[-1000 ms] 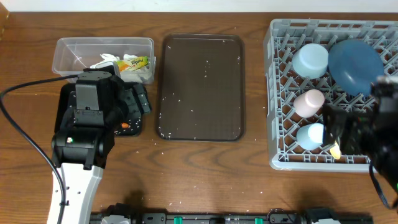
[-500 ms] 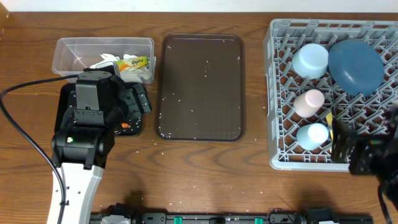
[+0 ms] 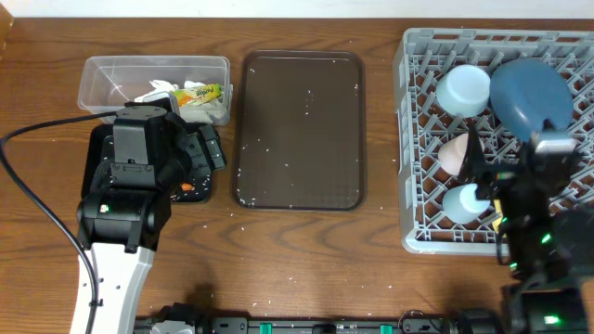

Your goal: Sort waste into correct bins and load items into the dishwasher rack

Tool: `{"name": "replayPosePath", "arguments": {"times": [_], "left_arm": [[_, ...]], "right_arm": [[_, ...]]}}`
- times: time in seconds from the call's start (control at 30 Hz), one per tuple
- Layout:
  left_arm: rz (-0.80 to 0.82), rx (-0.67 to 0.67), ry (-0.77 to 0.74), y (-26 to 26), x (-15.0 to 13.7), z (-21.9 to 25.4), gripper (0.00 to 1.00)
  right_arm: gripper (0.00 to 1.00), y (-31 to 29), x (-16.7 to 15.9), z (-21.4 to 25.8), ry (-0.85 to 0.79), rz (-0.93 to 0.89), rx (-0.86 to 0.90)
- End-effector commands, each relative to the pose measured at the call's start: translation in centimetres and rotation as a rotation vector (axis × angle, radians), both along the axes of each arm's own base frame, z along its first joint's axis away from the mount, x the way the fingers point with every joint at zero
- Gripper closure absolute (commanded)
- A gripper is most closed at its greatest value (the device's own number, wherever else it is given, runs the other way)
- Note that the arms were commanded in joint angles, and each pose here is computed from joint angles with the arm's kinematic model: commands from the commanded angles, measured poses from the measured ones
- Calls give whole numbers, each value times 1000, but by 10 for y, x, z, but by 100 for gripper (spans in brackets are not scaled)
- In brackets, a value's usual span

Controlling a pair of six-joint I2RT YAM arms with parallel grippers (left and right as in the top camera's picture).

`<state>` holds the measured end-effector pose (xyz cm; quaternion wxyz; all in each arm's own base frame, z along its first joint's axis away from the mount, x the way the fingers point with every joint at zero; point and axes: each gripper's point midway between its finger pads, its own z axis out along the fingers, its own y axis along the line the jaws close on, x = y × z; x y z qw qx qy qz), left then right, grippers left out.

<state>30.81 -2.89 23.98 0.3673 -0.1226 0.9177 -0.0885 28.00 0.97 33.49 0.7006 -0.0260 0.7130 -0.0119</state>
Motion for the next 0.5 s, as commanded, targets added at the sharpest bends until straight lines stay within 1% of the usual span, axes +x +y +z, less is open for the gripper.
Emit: {"name": "replayPosePath", "arguments": {"times": [0.0, 0.13, 0.3, 0.47], "left_arm": [[3, 19, -7, 2, 1, 2, 7], [3, 19, -7, 2, 1, 2, 7], [4, 19, -7, 2, 1, 2, 7], [3, 19, -7, 2, 1, 2, 7]], "right_arm": [[1, 0, -7, -43, -9, 17, 82], [1, -2, -16, -88, -38, 13, 95], [1, -2, -23, -130, -39, 14, 95], [1, -1, -28, -155, -27, 16, 106]]}}
